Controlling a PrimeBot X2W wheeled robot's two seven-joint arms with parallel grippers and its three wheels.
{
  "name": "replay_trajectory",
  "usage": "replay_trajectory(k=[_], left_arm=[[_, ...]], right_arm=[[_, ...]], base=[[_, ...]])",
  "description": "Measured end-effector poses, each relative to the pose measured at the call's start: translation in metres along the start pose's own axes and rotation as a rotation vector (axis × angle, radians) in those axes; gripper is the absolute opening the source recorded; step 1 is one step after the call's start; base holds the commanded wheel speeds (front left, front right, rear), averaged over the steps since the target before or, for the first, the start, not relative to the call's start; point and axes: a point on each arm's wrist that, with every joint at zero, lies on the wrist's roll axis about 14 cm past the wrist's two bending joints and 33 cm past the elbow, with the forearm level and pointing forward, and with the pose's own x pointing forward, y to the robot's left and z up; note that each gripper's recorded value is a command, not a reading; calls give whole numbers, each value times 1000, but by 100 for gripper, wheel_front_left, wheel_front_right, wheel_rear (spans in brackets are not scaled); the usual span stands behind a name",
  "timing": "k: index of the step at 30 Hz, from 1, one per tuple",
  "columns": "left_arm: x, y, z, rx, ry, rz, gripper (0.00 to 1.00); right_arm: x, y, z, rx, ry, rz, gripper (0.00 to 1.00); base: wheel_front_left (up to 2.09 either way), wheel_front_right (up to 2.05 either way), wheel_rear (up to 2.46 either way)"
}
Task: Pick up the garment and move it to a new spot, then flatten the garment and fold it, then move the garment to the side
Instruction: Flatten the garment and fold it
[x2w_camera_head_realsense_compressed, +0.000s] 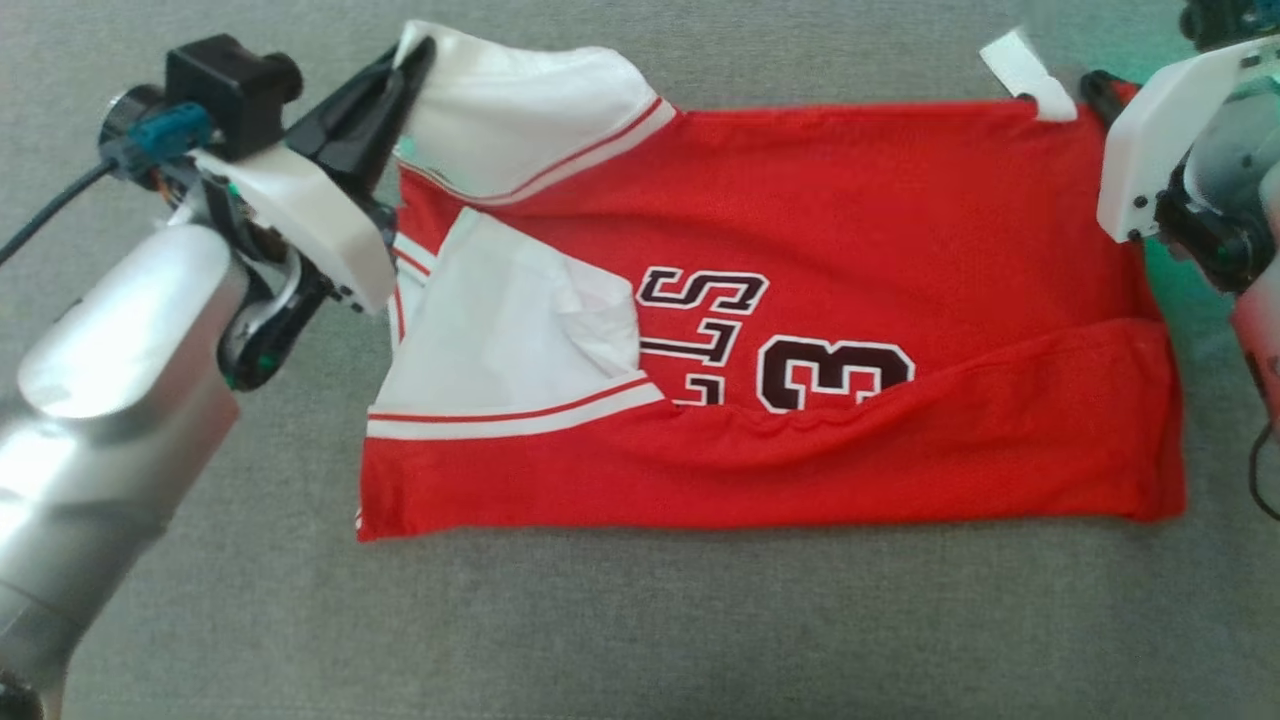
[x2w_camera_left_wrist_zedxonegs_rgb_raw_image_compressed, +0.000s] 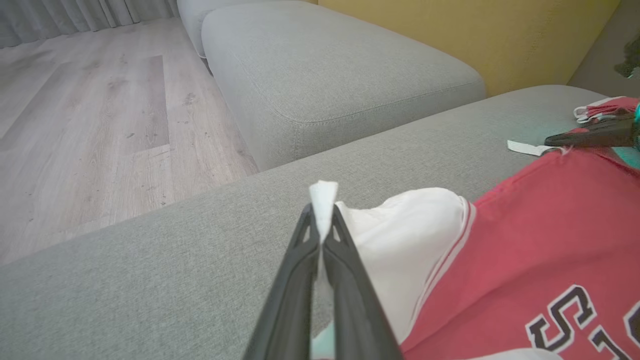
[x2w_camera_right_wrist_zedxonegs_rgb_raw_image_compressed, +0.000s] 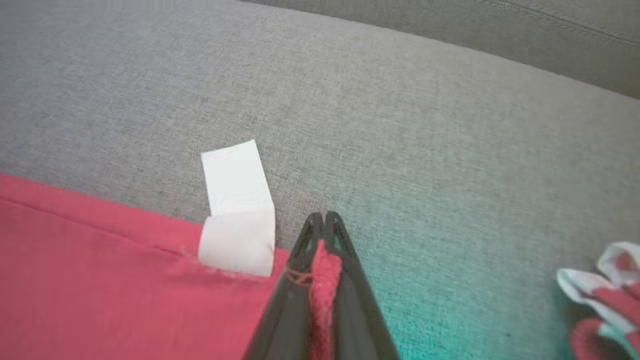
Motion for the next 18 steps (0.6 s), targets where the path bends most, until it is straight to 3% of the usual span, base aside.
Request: replay_trajectory(k=[5,12,18], left_arm=[[11,13,14,6,-41,30,0],[34,43,43,50,-112,93,0],[58,69,73,135,-165,145,0]], right_arm=[[-3,-5,9,37,-77,0,0],[-10,-12,75,65,-289,-2,0],[-12,-23,108,77,-416,-31,0]], base=[[0,0,0],[0,0,0],[0,0,0]])
